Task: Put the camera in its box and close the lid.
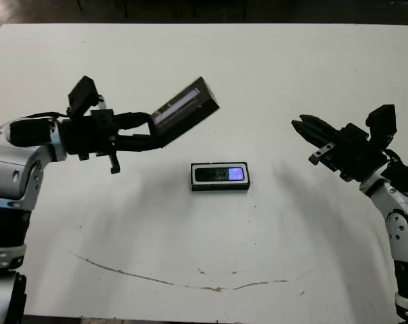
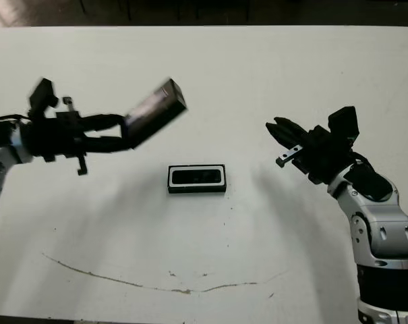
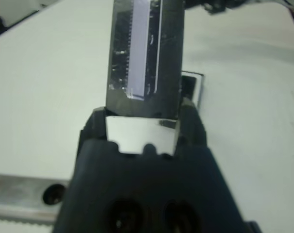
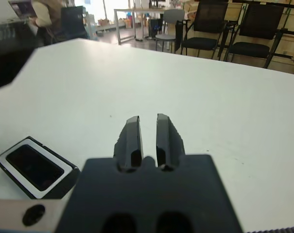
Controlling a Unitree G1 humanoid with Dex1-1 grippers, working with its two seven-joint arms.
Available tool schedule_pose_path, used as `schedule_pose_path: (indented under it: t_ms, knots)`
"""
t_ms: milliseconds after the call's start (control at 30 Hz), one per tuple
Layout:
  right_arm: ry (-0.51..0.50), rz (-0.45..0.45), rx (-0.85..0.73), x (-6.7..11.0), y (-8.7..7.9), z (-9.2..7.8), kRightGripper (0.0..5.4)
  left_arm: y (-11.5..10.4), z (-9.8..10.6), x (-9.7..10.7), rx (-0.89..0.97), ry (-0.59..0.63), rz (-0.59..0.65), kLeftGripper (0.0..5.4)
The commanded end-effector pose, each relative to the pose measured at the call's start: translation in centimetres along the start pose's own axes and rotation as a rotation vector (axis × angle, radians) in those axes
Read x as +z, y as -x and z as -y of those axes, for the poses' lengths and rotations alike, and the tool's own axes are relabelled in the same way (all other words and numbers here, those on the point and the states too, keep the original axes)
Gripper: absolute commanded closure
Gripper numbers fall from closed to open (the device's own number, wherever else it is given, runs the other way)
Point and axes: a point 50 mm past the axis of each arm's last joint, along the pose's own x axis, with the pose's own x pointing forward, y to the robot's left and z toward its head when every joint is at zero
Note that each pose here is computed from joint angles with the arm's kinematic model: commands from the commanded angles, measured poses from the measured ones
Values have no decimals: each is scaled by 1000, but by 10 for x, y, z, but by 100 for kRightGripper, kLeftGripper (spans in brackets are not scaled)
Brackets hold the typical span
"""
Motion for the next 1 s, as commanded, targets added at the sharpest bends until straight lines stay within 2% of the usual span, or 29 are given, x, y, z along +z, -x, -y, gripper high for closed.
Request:
schedule_pose_path:
  t_ms: [33, 133, 333, 533, 767, 1000]
  knots:
    - [-7, -14, -42, -1, 5, 4, 540, -4, 6, -5, -47, -27, -127, 465]
    - [8, -19, -57, 1, 6, 4, 540, -7, 5, -7, -87, -46, -194, 465]
    - [-6, -14, -50, 0, 8, 2, 540, -15, 4, -22, -168, -10, -293, 465]
    - [0, -15, -50, 2, 6, 0, 540, -22, 6, -37, -152, -36, -360, 465]
    - [-19, -10, -38, 3, 5, -2, 540, -27, 5, -45, -118, -14, -336, 465]
    - [37, -23, -46, 4, 6, -5, 540, -35, 13, -47, -151, 36, -314, 465]
